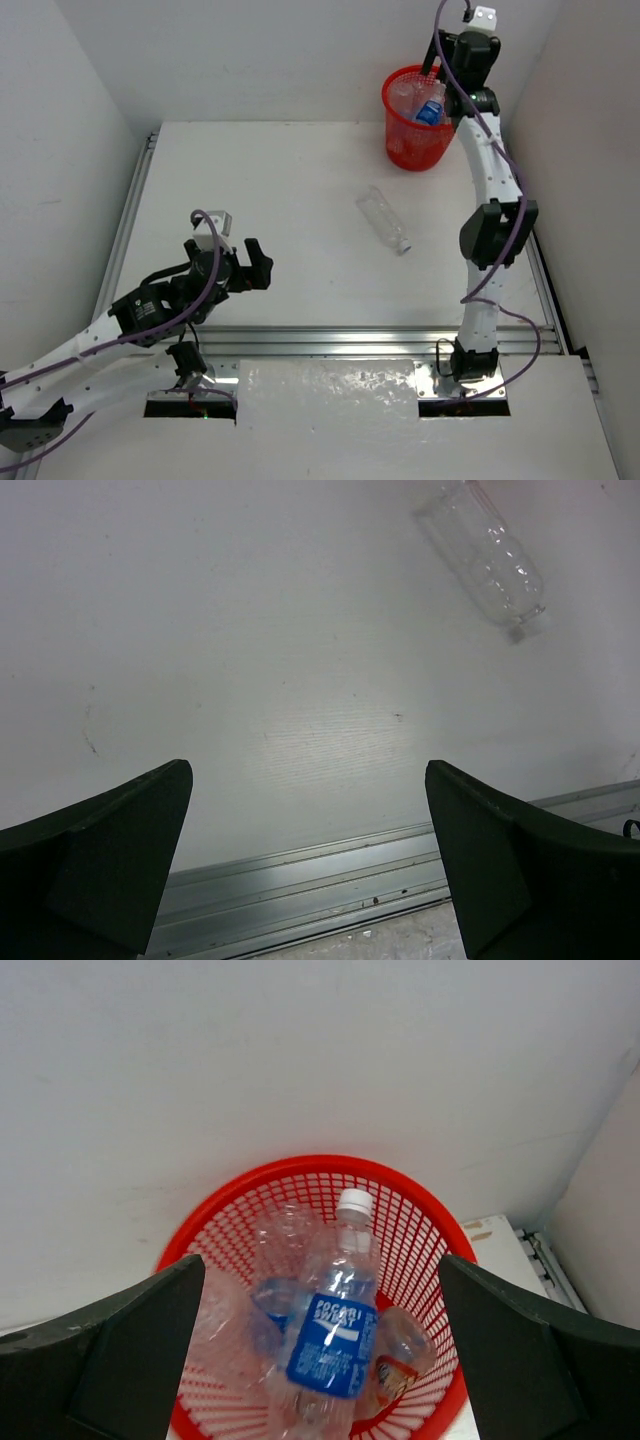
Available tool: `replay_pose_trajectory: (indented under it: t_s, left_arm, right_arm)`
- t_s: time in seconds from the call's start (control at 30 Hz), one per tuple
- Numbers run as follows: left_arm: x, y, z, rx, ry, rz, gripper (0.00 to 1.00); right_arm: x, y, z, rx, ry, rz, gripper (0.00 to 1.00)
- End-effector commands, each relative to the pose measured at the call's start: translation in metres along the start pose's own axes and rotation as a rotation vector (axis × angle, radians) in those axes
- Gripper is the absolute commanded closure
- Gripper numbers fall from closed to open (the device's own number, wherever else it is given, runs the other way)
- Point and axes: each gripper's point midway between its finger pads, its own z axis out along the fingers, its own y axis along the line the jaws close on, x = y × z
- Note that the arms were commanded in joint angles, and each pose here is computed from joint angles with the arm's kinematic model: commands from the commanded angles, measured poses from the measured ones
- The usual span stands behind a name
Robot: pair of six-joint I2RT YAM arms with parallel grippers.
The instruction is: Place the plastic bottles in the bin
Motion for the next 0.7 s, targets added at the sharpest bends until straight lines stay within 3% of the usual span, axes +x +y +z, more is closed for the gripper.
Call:
replay_pose_trajectory:
  t_s: [0.0,0.03,0.1,0.13,0.17,0.2,0.3,0.33,0.6,0.67]
  left_arm:
    - [-0.016,0.003,-0.005,-0.004,-0.056,-0.046,0.0]
    - [-0.018,0.005,-0.006,-0.01,-0.065,-0.057,0.0]
    - [-0.023,0.012,-0.011,-0.022,-0.091,-0.092,0.0]
    - [-0.026,0.013,-0.014,-0.018,-0.103,-0.101,0.0]
    - [-0.028,0.014,-0.015,-0.014,-0.113,-0.112,0.0]
    - [-0.029,0.015,-0.017,-0.004,-0.122,-0.121,0.0]
    - [-0.032,0.016,-0.021,0.006,-0.137,-0.139,0.0]
    - [-0.032,0.016,-0.021,0.008,-0.139,-0.141,0.0]
    - [-0.029,0.01,-0.02,0.038,-0.119,-0.121,0.0]
    - [-0.029,0.008,-0.021,0.049,-0.122,-0.12,0.0]
  right_arm:
    - [-0.119,0.0,-0.085,-0.089,-0.165,0.048,0.01]
    - [-0.084,0.008,-0.091,-0.138,-0.056,0.026,0.01]
    - [-0.085,0.035,-0.138,-0.335,-0.02,0.006,0.01]
    - [-0.04,0.049,-0.149,-0.396,0.091,-0.022,0.01]
    - [-0.04,0.056,-0.171,-0.454,0.104,-0.038,0.01]
    - [-0.004,0.06,-0.178,-0.482,0.183,-0.097,0.01]
    - [0.035,0.078,-0.212,-0.524,0.271,-0.2,0.02]
    - [0.067,0.085,-0.222,-0.547,0.34,-0.235,0.01]
    - [0.19,0.098,-0.195,-0.524,0.592,-0.327,0.03]
    - [0.203,0.107,-0.187,-0.543,0.637,-0.353,0.04]
